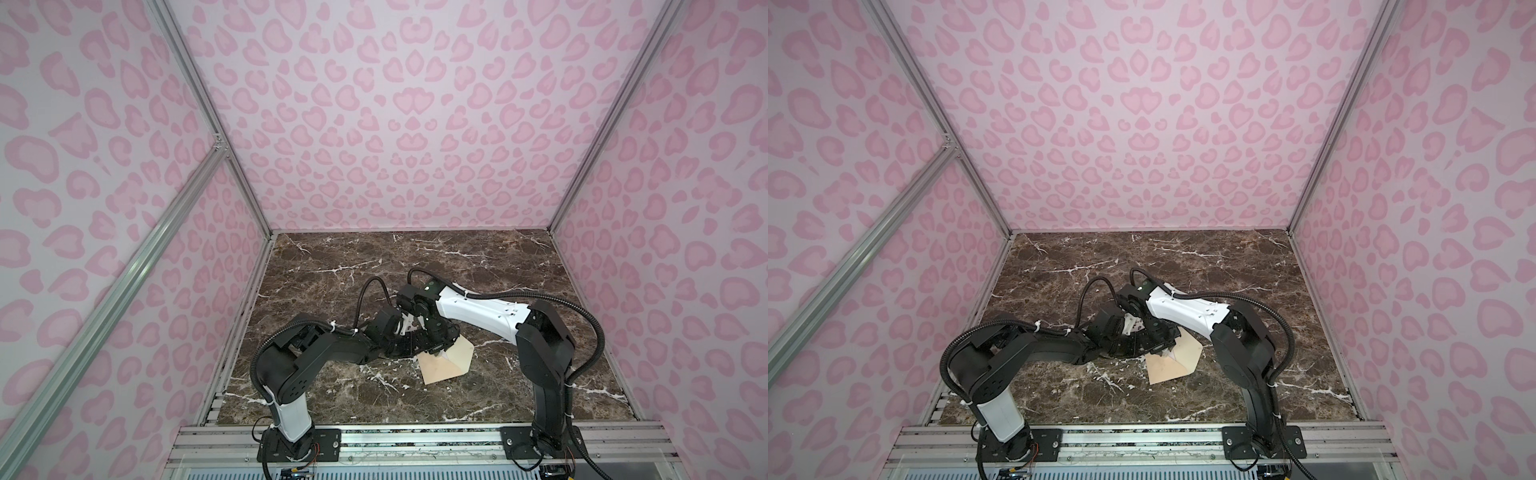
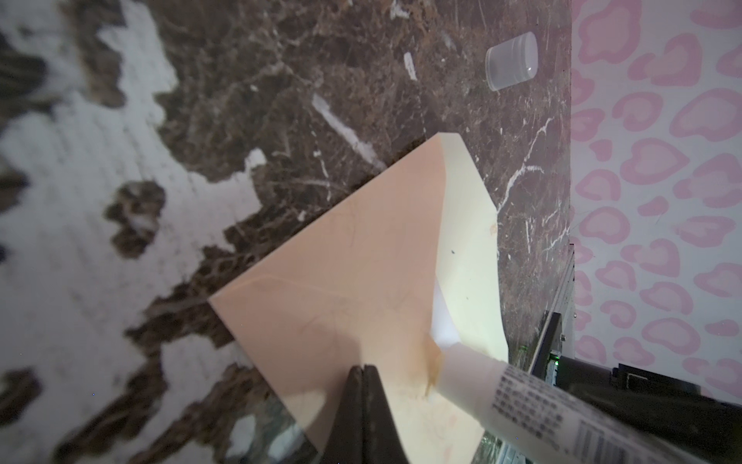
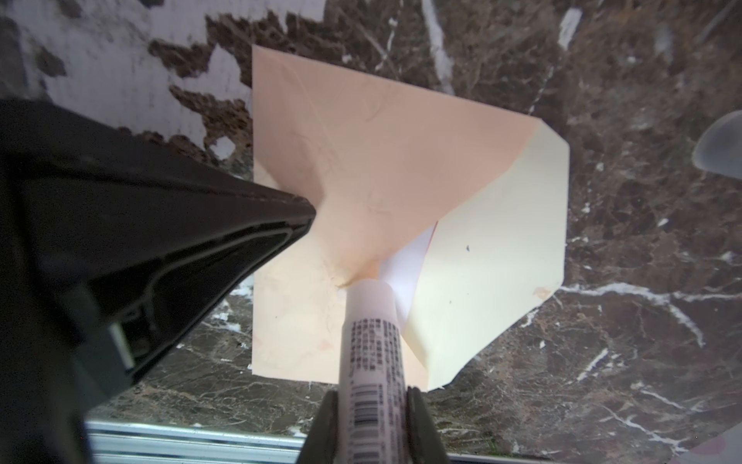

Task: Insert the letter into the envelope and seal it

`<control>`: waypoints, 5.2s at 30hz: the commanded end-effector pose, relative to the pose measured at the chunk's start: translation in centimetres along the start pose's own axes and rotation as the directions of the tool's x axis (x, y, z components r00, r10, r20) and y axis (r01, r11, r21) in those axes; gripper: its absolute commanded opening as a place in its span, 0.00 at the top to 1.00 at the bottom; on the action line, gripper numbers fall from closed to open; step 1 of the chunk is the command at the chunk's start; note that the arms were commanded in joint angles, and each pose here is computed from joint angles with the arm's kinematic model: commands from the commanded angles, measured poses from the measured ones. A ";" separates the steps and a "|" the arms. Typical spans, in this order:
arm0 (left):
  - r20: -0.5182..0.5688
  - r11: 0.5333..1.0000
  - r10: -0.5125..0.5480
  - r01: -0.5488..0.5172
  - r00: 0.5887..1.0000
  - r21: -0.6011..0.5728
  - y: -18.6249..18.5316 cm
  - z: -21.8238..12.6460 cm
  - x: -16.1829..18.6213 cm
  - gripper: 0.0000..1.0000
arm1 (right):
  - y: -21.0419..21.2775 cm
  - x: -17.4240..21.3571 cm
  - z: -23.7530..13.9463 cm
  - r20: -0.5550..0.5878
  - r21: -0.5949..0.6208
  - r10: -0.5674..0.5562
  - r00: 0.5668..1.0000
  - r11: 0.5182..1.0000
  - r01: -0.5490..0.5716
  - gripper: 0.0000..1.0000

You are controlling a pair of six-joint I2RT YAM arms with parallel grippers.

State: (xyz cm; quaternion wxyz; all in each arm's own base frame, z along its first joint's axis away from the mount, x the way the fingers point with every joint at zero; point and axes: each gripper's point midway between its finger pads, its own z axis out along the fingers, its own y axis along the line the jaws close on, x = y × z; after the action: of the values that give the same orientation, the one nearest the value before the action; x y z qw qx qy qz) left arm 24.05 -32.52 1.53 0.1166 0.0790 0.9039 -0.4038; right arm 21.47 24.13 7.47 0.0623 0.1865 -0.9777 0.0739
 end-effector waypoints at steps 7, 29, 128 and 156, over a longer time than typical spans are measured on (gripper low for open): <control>-0.035 0.995 -0.028 0.024 0.999 -0.096 2.3 0.0 1.2 0.96 | -1.6 0.7 -0.3 -0.010 0.050 0.017 1.000 0.999 -0.017 1.00; -0.034 0.996 -0.017 0.014 0.999 -0.085 1.8 -0.1 1.0 0.96 | -0.2 -0.3 1.2 -0.055 0.077 -0.026 0.998 0.997 0.030 1.00; -0.041 0.996 -0.028 0.024 0.999 -0.086 2.3 0.0 0.8 0.96 | -0.3 0.7 3.1 -0.156 0.165 -0.087 0.984 0.980 0.113 1.00; -0.034 0.995 -0.037 0.033 0.999 -0.093 2.7 -0.2 0.5 0.96 | -0.8 2.5 2.1 -0.173 0.174 -0.110 0.979 0.975 0.140 1.00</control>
State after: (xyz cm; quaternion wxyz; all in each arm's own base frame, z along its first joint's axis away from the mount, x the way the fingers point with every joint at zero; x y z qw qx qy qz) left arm 24.21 -32.20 1.48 0.1066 0.0841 0.9011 -0.4118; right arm 22.33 24.48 5.57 0.0628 0.2279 -0.9640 0.1220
